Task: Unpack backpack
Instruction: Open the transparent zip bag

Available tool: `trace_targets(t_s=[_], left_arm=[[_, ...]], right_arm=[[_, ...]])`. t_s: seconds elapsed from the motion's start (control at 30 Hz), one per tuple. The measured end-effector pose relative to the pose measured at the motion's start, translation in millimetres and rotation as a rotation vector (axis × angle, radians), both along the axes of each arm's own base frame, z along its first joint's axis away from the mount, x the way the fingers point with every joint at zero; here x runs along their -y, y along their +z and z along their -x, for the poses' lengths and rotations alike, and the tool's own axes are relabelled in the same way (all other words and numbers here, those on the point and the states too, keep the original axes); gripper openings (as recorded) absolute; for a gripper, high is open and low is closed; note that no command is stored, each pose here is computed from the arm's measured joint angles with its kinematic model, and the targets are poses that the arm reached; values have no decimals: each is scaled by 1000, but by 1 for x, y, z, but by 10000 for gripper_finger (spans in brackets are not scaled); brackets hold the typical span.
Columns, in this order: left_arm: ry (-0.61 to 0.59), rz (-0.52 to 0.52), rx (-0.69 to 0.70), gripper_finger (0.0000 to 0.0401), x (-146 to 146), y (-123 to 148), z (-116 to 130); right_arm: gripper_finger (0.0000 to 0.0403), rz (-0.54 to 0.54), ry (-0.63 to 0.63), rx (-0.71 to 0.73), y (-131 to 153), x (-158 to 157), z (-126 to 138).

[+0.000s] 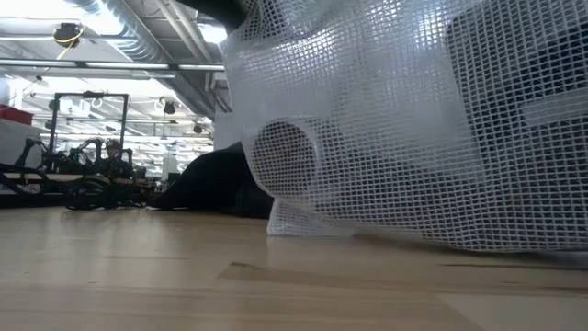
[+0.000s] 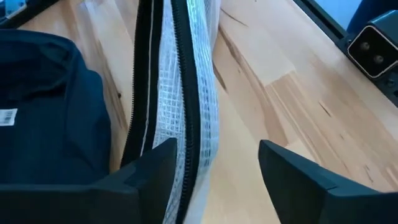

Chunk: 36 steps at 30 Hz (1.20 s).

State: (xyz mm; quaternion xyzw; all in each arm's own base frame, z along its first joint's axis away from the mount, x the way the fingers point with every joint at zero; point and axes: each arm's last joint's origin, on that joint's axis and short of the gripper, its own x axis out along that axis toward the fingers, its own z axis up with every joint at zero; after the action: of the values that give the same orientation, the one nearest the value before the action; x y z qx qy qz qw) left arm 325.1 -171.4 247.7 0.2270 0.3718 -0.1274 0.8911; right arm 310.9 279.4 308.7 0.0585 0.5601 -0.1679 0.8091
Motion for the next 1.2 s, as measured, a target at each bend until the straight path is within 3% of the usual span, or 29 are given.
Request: trace_targets(t_s=[0.1,0.33,1.2], left_arm=[[-13,-1,17,165,2,8,-2],[-44,-18,28,13,6,18,-2],[63,-159,-131,0,-14,6,7]], right_arm=[[1,1,0,-1,0,0,0],[1,0,0,1,0,0,0],[1,-5,-3,2,0,0,-1]])
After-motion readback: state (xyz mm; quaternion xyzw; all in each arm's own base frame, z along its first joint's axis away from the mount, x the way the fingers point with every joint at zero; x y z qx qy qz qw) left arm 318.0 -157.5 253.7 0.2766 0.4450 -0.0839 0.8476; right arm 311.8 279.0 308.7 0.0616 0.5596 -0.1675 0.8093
